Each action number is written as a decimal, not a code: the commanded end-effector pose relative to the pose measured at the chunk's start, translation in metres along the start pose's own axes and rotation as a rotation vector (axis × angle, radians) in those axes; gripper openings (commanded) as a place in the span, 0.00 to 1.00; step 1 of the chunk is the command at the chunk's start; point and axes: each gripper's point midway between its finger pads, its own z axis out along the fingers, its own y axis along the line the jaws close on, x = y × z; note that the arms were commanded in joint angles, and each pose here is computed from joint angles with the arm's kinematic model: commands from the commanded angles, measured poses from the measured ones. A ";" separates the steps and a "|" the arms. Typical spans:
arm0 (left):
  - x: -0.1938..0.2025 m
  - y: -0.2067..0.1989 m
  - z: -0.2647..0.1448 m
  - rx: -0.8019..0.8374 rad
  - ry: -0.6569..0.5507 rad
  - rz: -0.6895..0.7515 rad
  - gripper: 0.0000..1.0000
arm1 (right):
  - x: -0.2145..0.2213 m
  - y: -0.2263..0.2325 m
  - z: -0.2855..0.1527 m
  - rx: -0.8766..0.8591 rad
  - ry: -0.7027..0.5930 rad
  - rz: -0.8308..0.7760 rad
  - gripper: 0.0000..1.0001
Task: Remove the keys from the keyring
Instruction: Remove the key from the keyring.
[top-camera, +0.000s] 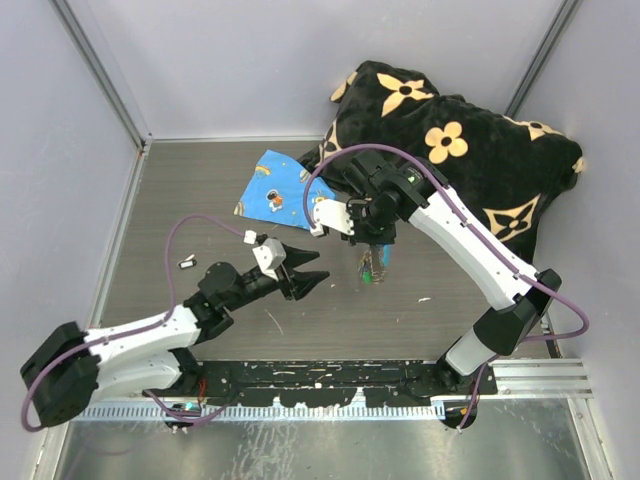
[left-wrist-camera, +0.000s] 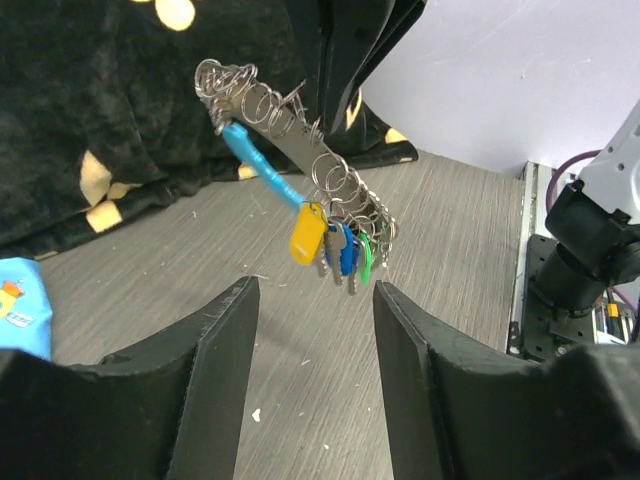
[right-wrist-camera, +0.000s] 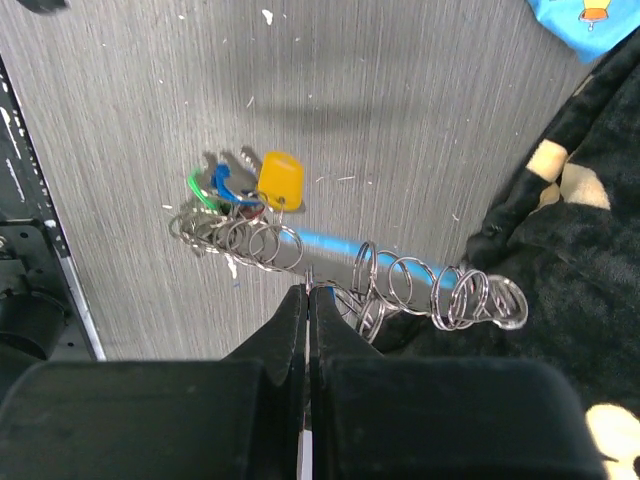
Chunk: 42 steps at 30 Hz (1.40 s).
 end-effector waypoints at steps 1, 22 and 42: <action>-0.040 -0.004 0.014 0.041 -0.231 0.039 0.47 | 0.000 -0.003 -0.012 0.038 -0.001 -0.045 0.01; -0.038 -0.012 0.066 0.179 -0.310 0.117 0.30 | -0.025 0.010 -0.003 -0.073 -0.133 -0.058 0.01; -0.024 -0.008 0.078 0.177 -0.279 0.096 0.30 | -0.032 0.010 -0.006 -0.085 -0.176 -0.055 0.01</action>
